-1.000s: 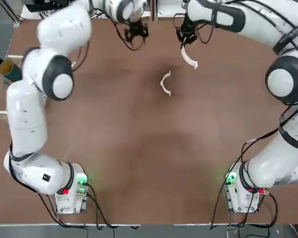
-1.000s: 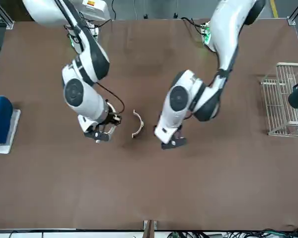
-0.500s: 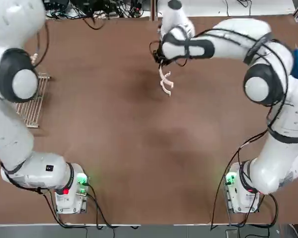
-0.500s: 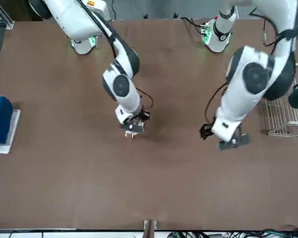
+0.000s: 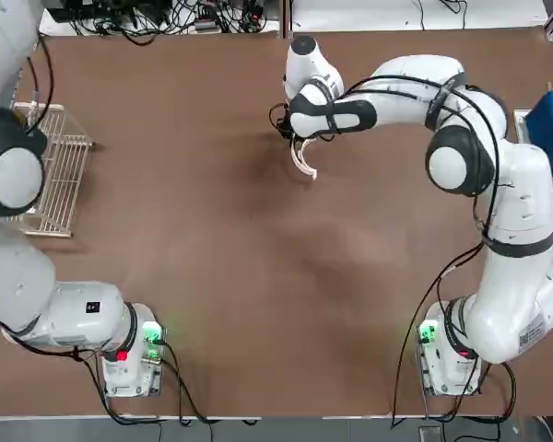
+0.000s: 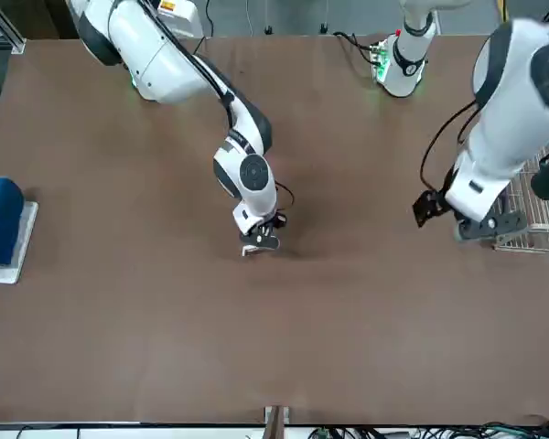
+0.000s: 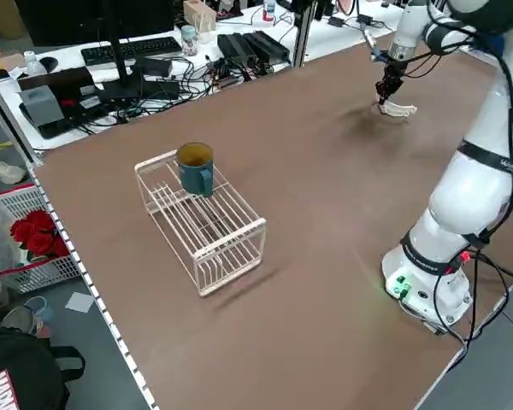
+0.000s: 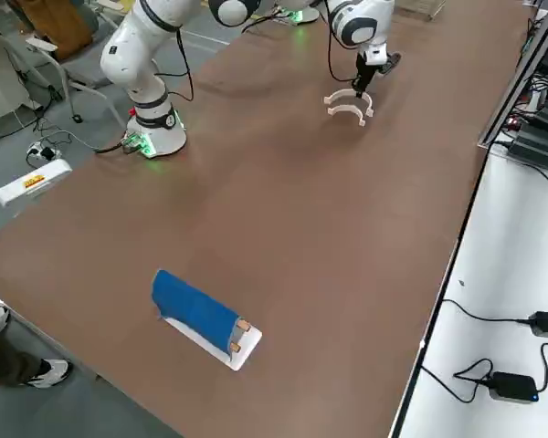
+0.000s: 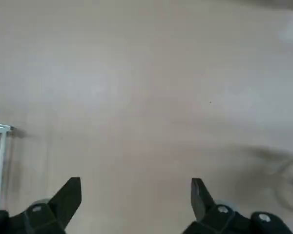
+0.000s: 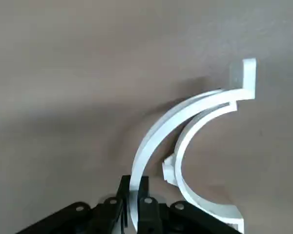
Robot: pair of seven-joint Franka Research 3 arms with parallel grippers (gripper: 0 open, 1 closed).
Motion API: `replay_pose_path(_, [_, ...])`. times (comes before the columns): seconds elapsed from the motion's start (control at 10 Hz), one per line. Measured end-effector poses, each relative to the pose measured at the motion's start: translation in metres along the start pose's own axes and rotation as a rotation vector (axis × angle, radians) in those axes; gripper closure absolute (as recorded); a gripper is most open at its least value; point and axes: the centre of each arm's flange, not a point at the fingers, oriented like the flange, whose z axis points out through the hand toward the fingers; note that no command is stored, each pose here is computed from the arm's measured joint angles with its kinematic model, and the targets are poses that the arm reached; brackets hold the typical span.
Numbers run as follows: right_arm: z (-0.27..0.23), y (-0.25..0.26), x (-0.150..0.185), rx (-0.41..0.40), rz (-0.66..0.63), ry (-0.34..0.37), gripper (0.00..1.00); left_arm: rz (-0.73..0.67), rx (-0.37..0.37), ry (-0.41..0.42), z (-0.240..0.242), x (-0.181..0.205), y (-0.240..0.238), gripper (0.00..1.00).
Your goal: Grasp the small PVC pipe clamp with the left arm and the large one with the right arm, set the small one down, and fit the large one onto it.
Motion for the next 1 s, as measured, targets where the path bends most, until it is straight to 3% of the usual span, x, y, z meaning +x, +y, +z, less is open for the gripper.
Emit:
replay_pose_path(0.4, [0.010, -0.002, 0.006, 0.002, 0.002, 0.000, 0.91, 0.053, 0.020, -0.016, -0.057, -0.034, -0.023, 0.01])
replay_pose_path(1.0, [0.017, 0.000, 0.006, -0.008, 0.002, -0.001, 0.91, 0.078, -0.014, -0.048, -0.054, -0.035, -0.028, 0.01])
